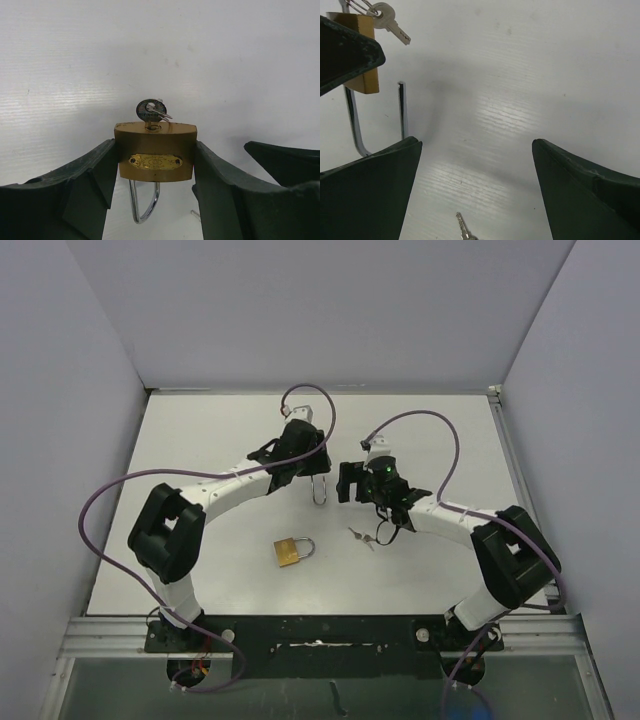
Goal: Unlock with the key
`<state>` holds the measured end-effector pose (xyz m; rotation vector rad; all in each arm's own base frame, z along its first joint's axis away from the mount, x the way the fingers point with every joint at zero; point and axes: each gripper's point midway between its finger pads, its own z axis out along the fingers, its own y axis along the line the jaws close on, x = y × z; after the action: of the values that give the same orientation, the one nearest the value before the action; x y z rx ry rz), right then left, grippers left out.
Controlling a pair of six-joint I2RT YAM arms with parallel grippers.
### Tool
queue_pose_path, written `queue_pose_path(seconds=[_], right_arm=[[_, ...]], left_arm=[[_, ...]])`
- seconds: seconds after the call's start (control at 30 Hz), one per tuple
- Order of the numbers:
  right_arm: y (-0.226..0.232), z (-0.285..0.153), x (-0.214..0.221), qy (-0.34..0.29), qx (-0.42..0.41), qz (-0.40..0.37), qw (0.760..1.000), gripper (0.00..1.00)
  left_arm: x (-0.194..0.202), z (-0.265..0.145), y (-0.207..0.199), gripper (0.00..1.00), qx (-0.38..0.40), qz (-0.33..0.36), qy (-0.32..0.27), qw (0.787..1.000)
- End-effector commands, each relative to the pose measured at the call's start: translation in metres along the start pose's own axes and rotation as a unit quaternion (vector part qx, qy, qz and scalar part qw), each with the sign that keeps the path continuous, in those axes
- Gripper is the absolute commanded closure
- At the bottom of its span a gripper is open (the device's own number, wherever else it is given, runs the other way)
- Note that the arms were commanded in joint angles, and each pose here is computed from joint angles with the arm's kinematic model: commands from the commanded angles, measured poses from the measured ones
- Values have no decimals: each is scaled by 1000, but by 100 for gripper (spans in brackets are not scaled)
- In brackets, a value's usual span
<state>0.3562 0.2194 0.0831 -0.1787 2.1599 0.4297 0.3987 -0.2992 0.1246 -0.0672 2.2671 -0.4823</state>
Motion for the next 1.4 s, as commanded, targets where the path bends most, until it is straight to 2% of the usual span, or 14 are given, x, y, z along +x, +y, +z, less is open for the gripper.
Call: queue_pose_path(seconds=[0.0,0.47,0.97,1.07,1.37], right_arm=[[-10,8,-27,-33,70,-33,996,1],[9,33,-8,-34,44,-38,998,1],[51,51,2,-27,-6,-73,997,1],[40,44,0,-29,18,-70,997,1],[13,11,-12,-45,51,-68,995,1]], left_arm=[[-71,-31,-46,100,68,-61,-86,992],[-99,-47,-50,100,121,-132,-109,978],[-99,-44,-41,100,143,-158,-102,972],[-101,-44,-30,100,122,-146,-109,976],[-123,-44,42,100,42,-119,-129,984]])
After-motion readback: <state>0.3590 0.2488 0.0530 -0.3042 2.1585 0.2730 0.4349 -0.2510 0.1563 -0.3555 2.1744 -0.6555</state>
